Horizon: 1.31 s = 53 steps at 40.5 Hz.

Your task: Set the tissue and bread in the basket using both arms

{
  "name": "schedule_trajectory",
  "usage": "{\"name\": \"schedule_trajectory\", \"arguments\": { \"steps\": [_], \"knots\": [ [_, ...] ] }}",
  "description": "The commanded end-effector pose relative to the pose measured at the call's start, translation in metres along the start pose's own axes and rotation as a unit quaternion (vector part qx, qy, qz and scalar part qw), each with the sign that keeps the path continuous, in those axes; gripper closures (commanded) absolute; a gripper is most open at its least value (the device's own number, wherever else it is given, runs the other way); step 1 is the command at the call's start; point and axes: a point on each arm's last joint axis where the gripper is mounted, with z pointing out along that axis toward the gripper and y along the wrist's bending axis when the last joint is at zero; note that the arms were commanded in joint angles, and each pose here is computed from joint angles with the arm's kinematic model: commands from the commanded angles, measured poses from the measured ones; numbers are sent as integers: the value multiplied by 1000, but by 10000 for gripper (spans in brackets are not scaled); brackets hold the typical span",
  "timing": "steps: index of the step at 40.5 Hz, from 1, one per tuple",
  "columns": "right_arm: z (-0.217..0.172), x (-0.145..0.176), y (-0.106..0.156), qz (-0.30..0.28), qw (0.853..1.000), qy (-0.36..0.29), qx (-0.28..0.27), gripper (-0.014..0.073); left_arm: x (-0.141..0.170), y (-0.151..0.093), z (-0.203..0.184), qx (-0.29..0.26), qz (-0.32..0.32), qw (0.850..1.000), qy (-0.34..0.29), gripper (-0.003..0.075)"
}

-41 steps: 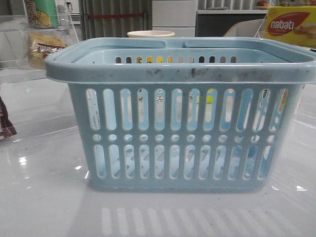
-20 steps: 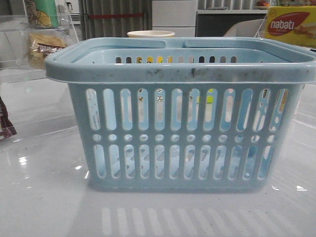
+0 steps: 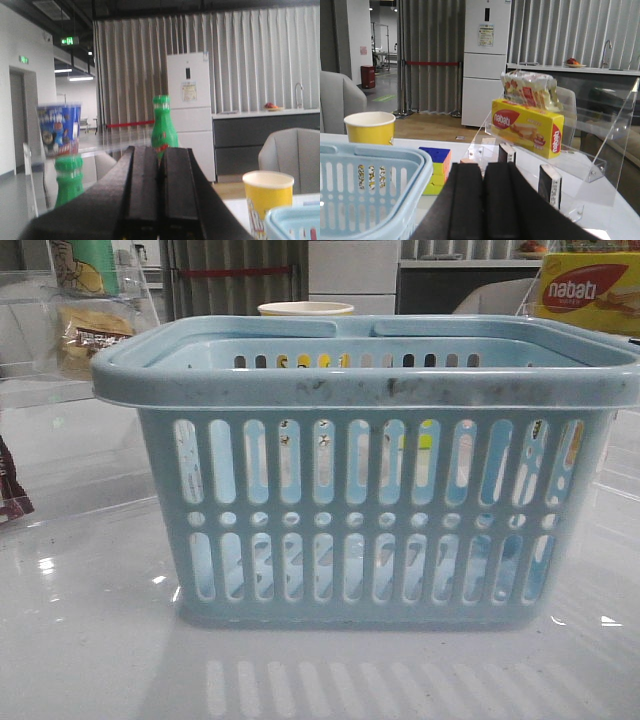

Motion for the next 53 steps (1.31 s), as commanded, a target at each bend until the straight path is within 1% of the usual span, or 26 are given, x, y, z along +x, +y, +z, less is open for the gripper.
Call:
{"name": "schedule_trajectory", "arguments": {
  "steps": [1,5,9,12,15,20,25,31,38,46,49,51,52,53],
  "knots": [
    [4,-39,0,-4,1000,-27,2,556,-38,3,9,1,-10,1000,-26,627],
    [12,-63,0,-4,1000,-8,1,556,-57,5,20,4,-10,1000,-5,627],
    [23,-81,0,-4,1000,25,-1,556,-69,6,35,8,-9,999,36,627],
    [34,-89,0,-4,998,60,-2,556,-74,6,45,12,-9,998,69,627],
    [45,-90,0,-4,995,97,-3,556,-75,6,54,15,-9,995,102,627],
    [66,-80,0,-3,987,159,-4,556,-64,5,67,20,-9,988,152,627],
    [84,-64,0,-3,974,225,-5,556,-49,3,77,25,-9,977,212,627],
    [100,-48,0,-2,959,284,-5,556,-35,2,87,30,-9,965,262,627],
    [113,-32,0,-1,940,340,-6,556,-23,1,97,32,-9,956,291,627],
    [125,-21,0,-1,929,370,-6,554,-13,0,106,34,-10,948,316,625],
    [129,-17,0,-1,925,379,-6,552,-9,-1,110,35,-11,945,325,589],
    [131,-15,0,-1,923,385,-6,533,-7,-1,112,36,-12,943,330,535],
    [132,-14,0,-1,923,385,-6,515,-6,-1,113,36,-12,942,332,505],
    [133,-13,0,0,923,386,-6,482,-5,-2,113,36,-14,942,335,458]
  ]
}}
